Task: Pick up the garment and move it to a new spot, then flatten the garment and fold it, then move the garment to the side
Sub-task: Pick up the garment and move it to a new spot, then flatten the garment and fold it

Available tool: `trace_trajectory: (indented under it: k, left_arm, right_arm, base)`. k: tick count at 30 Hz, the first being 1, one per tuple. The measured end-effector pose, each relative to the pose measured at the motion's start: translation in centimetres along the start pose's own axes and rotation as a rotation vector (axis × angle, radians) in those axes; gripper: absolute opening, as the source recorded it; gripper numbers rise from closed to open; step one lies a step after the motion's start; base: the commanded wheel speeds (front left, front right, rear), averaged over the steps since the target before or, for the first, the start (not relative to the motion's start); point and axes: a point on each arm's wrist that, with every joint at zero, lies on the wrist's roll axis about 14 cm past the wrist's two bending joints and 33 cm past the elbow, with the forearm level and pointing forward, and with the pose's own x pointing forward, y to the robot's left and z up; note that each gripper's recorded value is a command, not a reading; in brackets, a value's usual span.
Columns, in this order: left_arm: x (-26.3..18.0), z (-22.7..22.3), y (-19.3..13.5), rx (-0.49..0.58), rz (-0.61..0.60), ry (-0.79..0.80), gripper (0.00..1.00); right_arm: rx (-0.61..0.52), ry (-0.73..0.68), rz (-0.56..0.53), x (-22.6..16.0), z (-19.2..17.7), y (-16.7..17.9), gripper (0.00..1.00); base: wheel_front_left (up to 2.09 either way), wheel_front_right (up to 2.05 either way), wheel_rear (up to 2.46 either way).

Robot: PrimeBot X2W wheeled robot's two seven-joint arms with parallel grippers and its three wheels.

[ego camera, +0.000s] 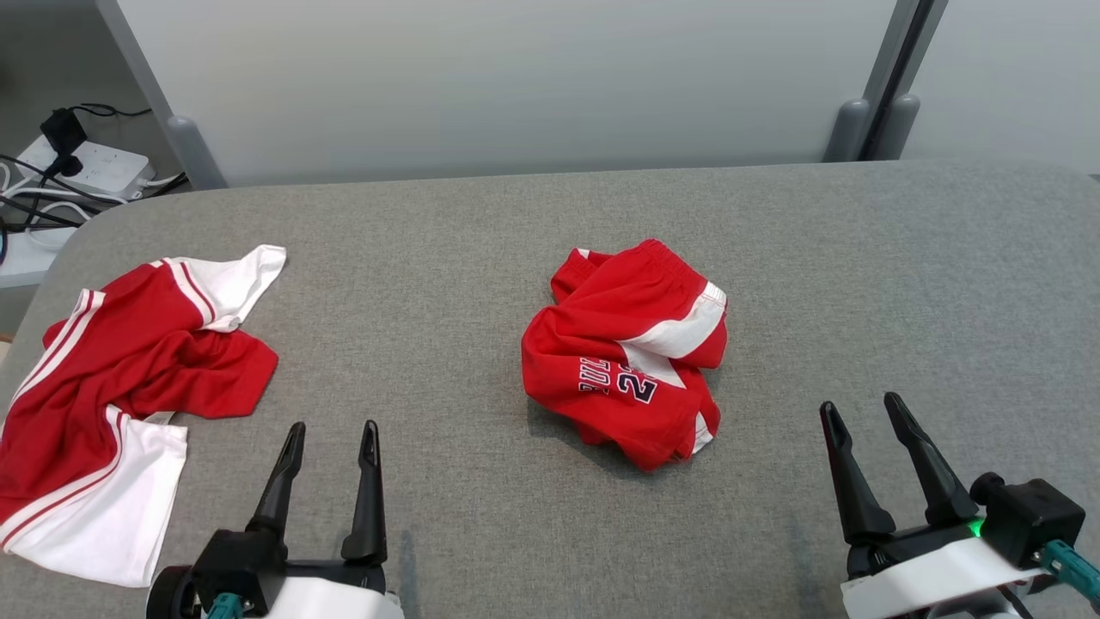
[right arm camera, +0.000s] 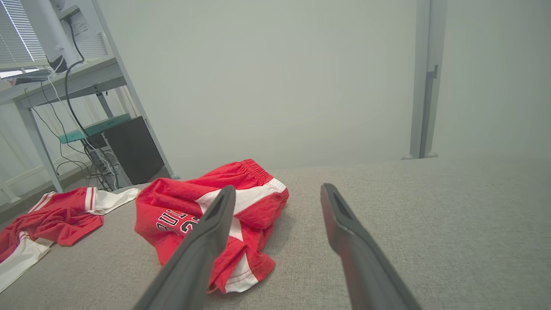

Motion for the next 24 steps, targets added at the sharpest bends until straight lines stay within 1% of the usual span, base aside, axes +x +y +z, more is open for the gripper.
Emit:
trace_trajectory:
  k: [10,15,19,24]
  left_arm:
    - [-0.3,0.3,0.3,0.033,-0.003,-0.009,1.00]
    - [-0.2,-0.4,-0.4,0.040,-0.036,0.011,1.00]
    - [0.1,-1.1,-2.4,0.062,-0.115,0.028,1.00]
    - [2.3,-0.9,-7.2,0.073,-0.293,0.014,1.00]
  right_arm:
    - [0.003,0.002,-0.008,-0.7,-0.1,0.0,1.00]
    - [0.004,0.006,-0.015,-0.8,-0.2,-0.2,1.00]
    - [0.008,0.016,-0.018,-1.1,-0.5,-0.2,1.00]
    - [0.011,0.025,-0.056,-1.6,-0.7,-1.4,1.00]
  base:
    - [0.00,0.00,0.00]
    - [0.00,0.00,0.00]
    - [0.00,0.00,0.00]
    - [0.00,0.00,0.00]
